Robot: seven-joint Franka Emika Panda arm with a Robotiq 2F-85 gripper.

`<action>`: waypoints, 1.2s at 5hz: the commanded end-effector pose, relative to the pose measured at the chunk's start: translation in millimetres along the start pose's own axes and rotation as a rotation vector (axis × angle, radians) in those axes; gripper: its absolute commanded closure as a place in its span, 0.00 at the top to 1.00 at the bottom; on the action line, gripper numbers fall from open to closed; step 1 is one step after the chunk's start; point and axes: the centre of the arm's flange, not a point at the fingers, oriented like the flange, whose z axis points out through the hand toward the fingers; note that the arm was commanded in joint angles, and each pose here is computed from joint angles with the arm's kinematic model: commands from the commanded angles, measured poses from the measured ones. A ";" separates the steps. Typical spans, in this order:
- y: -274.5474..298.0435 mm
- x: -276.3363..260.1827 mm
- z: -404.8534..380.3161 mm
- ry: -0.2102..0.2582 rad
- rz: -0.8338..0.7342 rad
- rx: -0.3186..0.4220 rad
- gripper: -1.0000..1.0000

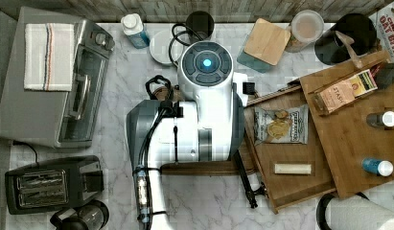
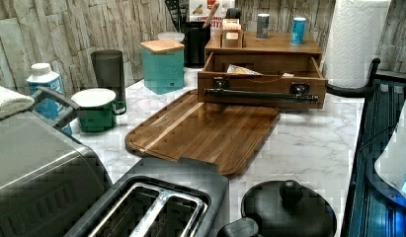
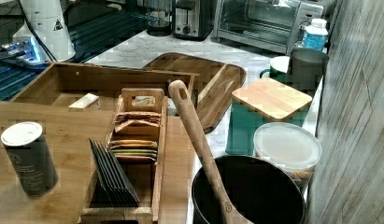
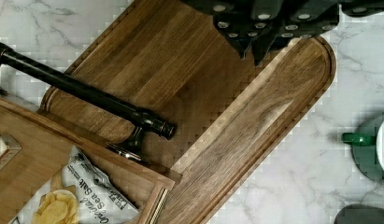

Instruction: Pick up the butter.

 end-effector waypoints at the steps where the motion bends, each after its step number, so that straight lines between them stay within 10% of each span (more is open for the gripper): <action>1: -0.2 -0.3 0.3 -0.003 0.002 0.002 0.00; 6: 160.5 116.7 10.6 0.052 0.450 0.154 0.00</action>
